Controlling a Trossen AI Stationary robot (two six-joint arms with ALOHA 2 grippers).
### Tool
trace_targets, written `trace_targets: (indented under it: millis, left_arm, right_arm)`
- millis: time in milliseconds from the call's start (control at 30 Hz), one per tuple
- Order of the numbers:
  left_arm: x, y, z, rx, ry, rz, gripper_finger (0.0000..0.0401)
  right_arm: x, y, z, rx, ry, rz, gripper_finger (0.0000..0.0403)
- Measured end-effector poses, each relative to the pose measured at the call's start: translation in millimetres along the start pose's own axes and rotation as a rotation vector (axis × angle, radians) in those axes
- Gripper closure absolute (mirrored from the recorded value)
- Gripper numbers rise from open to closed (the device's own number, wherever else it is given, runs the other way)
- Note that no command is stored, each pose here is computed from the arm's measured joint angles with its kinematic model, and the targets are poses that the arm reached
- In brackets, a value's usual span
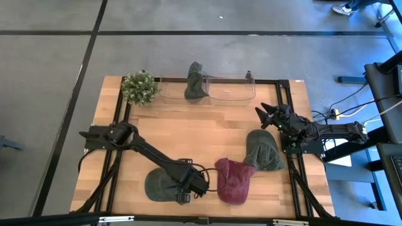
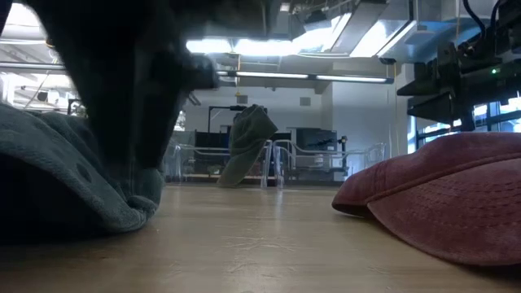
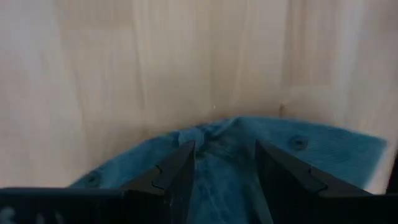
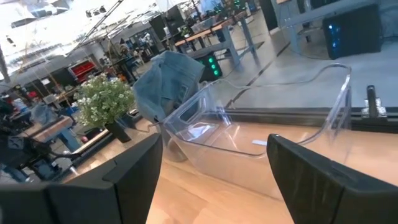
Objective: Pick & Place hat
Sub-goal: Put the left black cap into the left transparent bin
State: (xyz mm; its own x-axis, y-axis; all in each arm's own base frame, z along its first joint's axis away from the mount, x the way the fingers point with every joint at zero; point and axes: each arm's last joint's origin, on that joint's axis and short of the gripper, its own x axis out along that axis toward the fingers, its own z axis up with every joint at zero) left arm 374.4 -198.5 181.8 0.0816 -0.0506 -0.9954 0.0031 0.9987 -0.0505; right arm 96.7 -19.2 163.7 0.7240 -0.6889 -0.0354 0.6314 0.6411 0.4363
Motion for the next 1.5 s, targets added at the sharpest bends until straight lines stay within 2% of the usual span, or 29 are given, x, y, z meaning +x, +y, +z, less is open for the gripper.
trace_targets:
  millis: [167,367,600,833,967,1067,1233,1500]
  left_arm:
    - [16,7,2,-0.026,0.061,0.031,0.0243]
    - [27,16,7,-0.054,0.067,0.082,0.0240]
    - [47,17,4,-0.033,0.130,0.056,0.0242]
    - [47,14,4,-0.036,0.074,0.137,0.0237]
    - [45,15,6,-0.040,0.059,0.144,0.0239]
    - [46,14,6,-0.053,0.073,0.110,0.0244]
    - [46,14,6,-0.070,0.075,0.099,0.0271]
    - [46,13,6,-0.063,0.069,0.098,0.0351]
  right_arm:
    - [0,0,0,0.005,0.004,0.009,0.0114]
    - [0,0,0,0.005,0.006,0.012,0.0114]
    - [0,0,0,-0.005,0.006,0.012,0.0114]
    - [0,0,0,-0.031,0.006,0.012,0.0114]
    - [0,0,0,-0.030,0.006,0.013,0.0114]
    - [0,0,0,-0.027,0.006,0.012,0.0114]
    - [0,0,0,-0.026,0.006,0.012,0.0114]
    - [0,0,0,-0.025,0.006,0.012,0.0114]
